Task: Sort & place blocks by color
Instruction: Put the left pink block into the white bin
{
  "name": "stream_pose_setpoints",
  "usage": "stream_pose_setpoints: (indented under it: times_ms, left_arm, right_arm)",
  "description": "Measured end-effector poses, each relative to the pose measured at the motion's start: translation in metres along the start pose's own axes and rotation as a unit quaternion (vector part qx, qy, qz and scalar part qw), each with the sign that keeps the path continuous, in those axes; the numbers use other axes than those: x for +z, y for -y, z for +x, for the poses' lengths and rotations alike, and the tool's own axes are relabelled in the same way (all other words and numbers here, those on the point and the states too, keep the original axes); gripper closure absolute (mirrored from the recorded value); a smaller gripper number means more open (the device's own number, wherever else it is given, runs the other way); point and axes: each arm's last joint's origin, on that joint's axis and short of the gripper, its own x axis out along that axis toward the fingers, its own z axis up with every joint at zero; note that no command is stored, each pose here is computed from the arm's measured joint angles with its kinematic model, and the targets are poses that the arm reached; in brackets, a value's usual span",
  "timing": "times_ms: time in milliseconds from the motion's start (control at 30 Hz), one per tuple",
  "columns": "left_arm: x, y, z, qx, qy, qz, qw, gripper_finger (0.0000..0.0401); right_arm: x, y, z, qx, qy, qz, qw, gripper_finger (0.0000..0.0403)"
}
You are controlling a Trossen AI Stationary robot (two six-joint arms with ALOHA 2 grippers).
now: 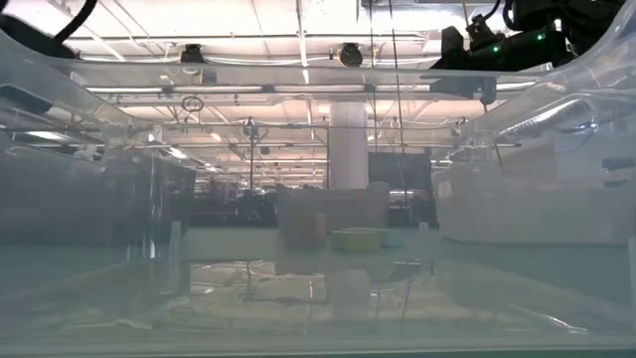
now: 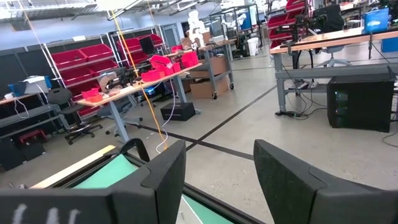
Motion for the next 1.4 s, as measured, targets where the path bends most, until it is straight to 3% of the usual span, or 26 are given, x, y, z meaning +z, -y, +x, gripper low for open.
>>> stream_pose_setpoints:
  times_ms: [200, 467, 633, 900, 1033, 1133, 1233, 1400]
  left_arm:
    - [0.011, 0.008, -0.027, -0.066, 0.072, 0.023, 0.995, 0.0341]
    - [0.052, 0.021, -0.062, -0.14, 0.224, 0.077, 0.961, 0.0341]
    - [0.09, 0.036, -0.07, -0.178, 0.304, 0.123, 0.928, 0.0341]
    - [0.141, 0.055, -0.099, -0.232, 0.464, 0.205, 0.83, 0.0341]
    - [0.158, 0.055, -0.108, -0.236, 0.501, 0.215, 0.804, 0.0341]
    - [0.167, 0.052, -0.111, -0.231, 0.515, 0.207, 0.8, 0.0341]
    - [0.175, 0.05, -0.114, -0.228, 0.526, 0.197, 0.795, 0.0341]
    - [0.183, 0.051, -0.122, -0.224, 0.567, 0.216, 0.763, 0.0341]
  right_arm:
    - [0.0, 0.0, 0.0, 0.0, 0.0, 0.0, 1.0, 0.0222]
    - [0.0, 0.0, 0.0, 0.0, 0.0, 0.0, 1.0, 0.0222]
    - [0.0, 0.0, 0.0, 0.0, 0.0, 0.0, 1.0, 0.0222]
    - [0.0, 0.0, 0.0, 0.0, 0.0, 0.0, 1.0, 0.0222]
    - [0.0, 0.0, 0.0, 0.0, 0.0, 0.0, 1.0, 0.0222]
    - [0.002, -0.001, 0.0, 0.003, 0.013, 0.004, 1.0, 0.0222]
    - [0.007, -0.002, 0.0, 0.013, 0.036, 0.048, 0.998, 0.0222]
    - [0.008, -0.008, -0.001, 0.088, 0.011, 0.228, 0.97, 0.0222]
